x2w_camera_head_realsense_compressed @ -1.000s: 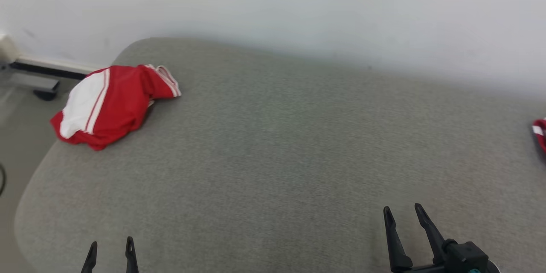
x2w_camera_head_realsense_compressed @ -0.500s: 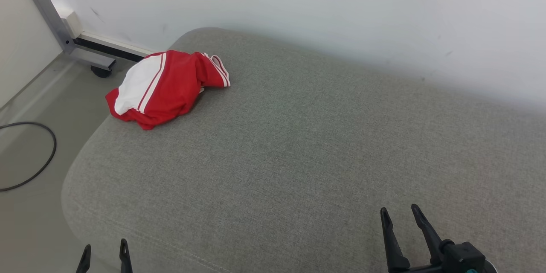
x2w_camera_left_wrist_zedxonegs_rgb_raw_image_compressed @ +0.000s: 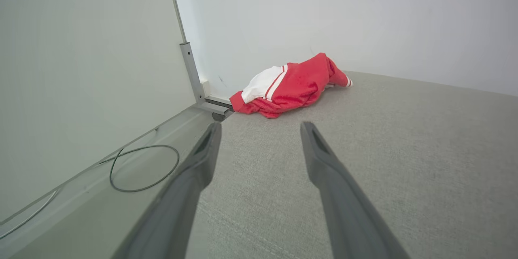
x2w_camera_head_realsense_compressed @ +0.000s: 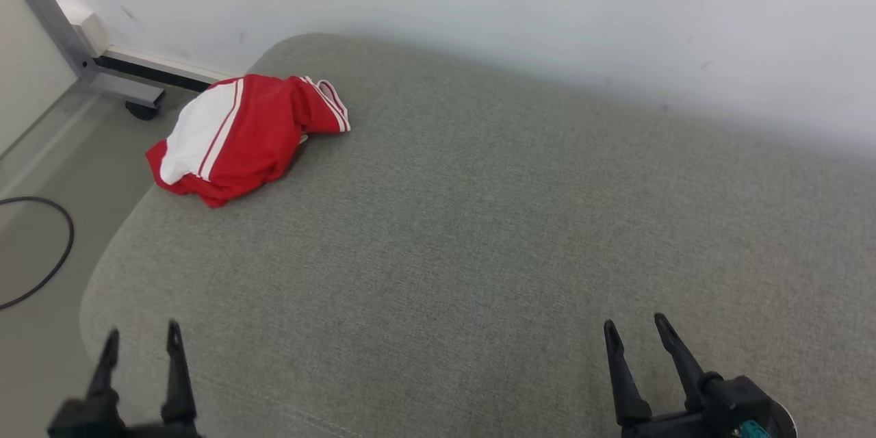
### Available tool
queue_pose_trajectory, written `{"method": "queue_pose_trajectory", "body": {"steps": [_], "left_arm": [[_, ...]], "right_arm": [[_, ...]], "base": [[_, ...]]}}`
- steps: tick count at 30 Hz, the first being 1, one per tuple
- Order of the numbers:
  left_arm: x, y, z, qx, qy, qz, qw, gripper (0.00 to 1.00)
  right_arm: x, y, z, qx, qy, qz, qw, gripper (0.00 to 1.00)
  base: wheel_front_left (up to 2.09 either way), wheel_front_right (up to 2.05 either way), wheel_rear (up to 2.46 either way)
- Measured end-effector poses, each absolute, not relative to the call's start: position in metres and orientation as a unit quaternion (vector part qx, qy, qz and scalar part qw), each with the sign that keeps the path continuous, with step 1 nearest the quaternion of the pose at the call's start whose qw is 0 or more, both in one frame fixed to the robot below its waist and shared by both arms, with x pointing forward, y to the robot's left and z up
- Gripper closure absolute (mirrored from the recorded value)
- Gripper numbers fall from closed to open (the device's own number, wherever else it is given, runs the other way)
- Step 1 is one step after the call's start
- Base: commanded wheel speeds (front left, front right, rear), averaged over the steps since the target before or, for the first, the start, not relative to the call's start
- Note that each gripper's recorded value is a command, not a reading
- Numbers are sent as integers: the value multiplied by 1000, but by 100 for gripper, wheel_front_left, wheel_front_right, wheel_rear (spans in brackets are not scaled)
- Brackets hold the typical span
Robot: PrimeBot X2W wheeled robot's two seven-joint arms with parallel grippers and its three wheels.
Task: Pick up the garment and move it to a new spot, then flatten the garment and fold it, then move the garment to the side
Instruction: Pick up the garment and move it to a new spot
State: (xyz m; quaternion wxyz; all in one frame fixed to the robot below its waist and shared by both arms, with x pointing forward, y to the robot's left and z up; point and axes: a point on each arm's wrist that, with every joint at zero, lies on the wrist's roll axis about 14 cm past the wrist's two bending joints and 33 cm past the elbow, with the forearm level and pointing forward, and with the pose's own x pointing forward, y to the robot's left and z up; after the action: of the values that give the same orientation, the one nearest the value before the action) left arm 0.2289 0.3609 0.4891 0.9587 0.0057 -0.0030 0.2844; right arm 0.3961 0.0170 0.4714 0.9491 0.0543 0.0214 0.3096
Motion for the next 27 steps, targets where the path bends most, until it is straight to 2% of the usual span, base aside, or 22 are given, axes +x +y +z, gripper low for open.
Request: {"method": "queue_pose_trajectory", "body": {"steps": [6,9,17,22,27], "left_arm": [[266,384,523,37,-37,271,961,0],[304,399,556,39,-77,263,961,0],[382,422,592,51,-103,240,964,0],[438,425,584,45,-79,213,973,0],[484,434,554,26,-2,207,978,0]], "right_arm": [[407,16,473,54,14,304,951,0],[420,11,483,61,-5,293,954,0],[448,-7,494,75,-34,262,962,0],[463,-27,492,81,-41,235,968,0],[474,-47,484,77,-42,210,974,0]], "base": [[0,0,0],[0,0,0],[0,0,0],[0,0,0],[0,0,0]]}}
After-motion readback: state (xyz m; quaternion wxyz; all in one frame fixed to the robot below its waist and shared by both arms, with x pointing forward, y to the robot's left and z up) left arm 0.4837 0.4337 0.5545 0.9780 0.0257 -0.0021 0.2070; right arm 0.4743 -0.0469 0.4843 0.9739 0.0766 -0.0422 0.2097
